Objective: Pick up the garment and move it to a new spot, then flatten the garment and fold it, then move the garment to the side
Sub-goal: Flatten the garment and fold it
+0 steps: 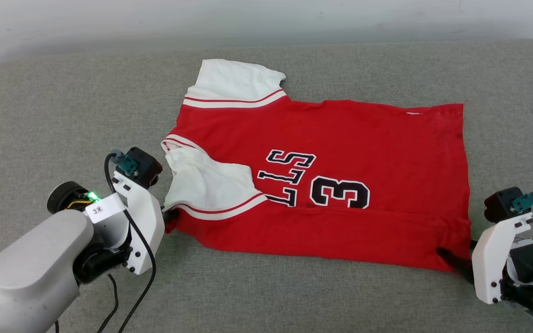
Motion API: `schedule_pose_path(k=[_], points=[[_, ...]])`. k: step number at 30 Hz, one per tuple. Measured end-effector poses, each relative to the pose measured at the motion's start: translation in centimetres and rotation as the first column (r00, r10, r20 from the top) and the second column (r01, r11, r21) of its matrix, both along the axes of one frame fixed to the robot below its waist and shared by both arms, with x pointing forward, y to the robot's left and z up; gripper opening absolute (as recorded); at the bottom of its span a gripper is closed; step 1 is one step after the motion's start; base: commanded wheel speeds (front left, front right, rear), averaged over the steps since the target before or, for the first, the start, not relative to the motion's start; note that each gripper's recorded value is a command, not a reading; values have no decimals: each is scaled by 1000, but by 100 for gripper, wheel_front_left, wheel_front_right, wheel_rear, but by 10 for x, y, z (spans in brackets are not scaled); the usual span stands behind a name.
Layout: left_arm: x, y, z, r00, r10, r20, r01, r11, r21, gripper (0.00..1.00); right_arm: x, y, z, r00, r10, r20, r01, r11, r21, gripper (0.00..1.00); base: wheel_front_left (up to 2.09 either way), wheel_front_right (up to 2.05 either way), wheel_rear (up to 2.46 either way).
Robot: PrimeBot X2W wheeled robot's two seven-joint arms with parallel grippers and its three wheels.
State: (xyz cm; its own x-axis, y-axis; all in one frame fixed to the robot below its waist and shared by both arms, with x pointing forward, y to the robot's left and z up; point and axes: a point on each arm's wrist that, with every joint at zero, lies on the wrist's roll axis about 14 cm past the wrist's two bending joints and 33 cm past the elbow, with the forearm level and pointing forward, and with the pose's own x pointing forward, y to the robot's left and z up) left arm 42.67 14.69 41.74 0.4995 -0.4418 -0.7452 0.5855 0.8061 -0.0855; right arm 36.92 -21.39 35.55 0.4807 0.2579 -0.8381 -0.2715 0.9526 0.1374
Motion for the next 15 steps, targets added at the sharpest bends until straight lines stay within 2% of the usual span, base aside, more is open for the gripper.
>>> schedule_pose_path(k=[1,2,3,8,15], points=[[0,0,0,1000,-1,0,1,1000,0,0,0,1,-1,1000,-2,2,2,1000,1,100,0,0,0],[0,0,0,1000,-1,2,1,1000,-1,0,-1,1,-1,1000,-4,5,4,1000,5,41,0,0,0],[1,-1,1,1000,0,5,0,1000,-4,0,0,2,0,1000,-7,14,7,1000,10,0,0,0,0],[-6,0,1,1000,12,4,-12,1000,-18,0,-2,6,9,997,-3,76,0,999,34,0,0,0,0],[-26,9,12,999,31,25,-30,999,-33,0,-2,-5,40,979,-29,201,18,998,57,0,0,0,0]])
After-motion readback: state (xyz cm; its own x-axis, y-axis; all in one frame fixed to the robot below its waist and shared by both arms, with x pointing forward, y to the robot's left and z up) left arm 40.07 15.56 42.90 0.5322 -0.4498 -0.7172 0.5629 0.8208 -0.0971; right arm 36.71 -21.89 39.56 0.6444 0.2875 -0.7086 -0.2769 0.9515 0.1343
